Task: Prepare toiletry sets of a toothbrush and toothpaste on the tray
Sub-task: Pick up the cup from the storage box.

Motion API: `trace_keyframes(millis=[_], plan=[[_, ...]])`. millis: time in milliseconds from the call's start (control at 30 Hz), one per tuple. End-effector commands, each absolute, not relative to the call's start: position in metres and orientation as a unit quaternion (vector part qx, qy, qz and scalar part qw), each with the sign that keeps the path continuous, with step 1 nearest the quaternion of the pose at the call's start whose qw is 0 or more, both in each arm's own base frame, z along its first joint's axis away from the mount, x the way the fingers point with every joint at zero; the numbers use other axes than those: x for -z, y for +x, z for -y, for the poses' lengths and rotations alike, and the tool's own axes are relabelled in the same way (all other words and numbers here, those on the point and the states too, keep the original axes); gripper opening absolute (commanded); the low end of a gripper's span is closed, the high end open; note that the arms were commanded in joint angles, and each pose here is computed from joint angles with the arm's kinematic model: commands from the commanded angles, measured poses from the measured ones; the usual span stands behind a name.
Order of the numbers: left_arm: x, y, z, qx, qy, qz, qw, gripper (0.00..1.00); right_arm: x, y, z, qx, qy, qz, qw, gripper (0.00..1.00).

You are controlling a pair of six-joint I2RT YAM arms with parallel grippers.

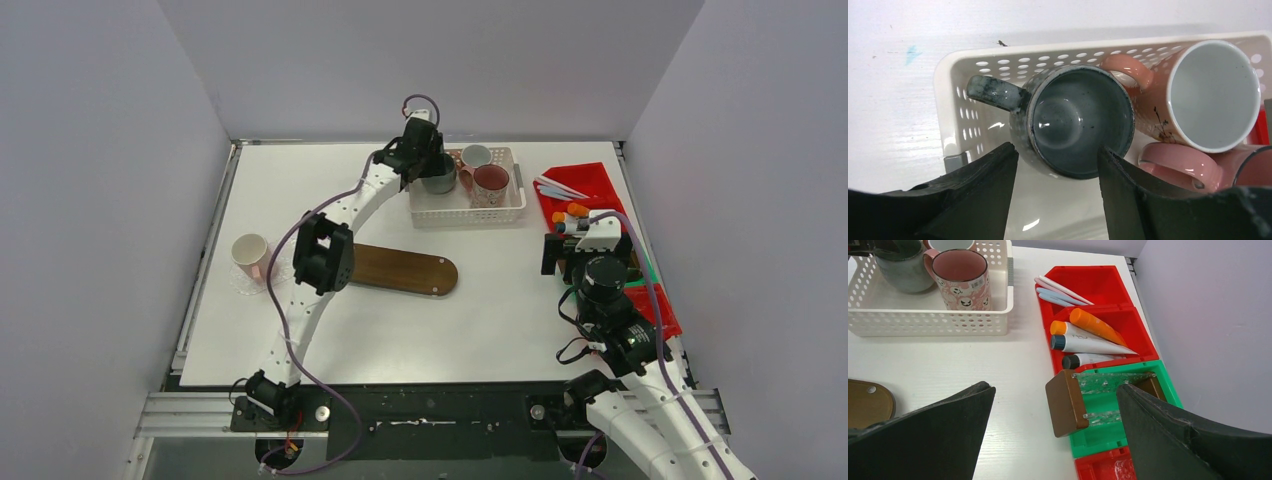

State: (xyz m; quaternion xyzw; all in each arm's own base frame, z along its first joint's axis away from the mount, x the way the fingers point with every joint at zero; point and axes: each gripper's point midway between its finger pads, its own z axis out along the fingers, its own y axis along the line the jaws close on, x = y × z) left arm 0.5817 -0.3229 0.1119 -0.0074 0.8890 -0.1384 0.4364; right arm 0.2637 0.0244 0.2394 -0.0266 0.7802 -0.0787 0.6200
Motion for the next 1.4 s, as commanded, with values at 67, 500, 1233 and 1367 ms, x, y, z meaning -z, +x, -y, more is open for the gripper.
trace_keyframes(millis=[67,500,1233,1367], plan=[[-0.116,0.606,0.330,0.185,-0.070,-0.867,0.457,0.56,-0.247,0.267,-0.027,0.073,-0.025,-0.770,0.633,1.00],[-0.109,0.605,0.336,0.232,-0.096,-0.868,0.427,0.30,-0.248,0.266,-0.027,0.071,-0.024,-0.767,0.637,1.00],[-0.251,0.574,0.319,0.264,-0.117,-0.820,0.495,0.00,-0.255,0.264,-0.028,0.063,-0.023,-0.760,0.647,1.00],[-0.263,0.560,0.310,0.262,-0.123,-0.818,0.497,0.00,-0.262,0.264,-0.032,0.052,-0.028,-0.757,0.651,1.00]])
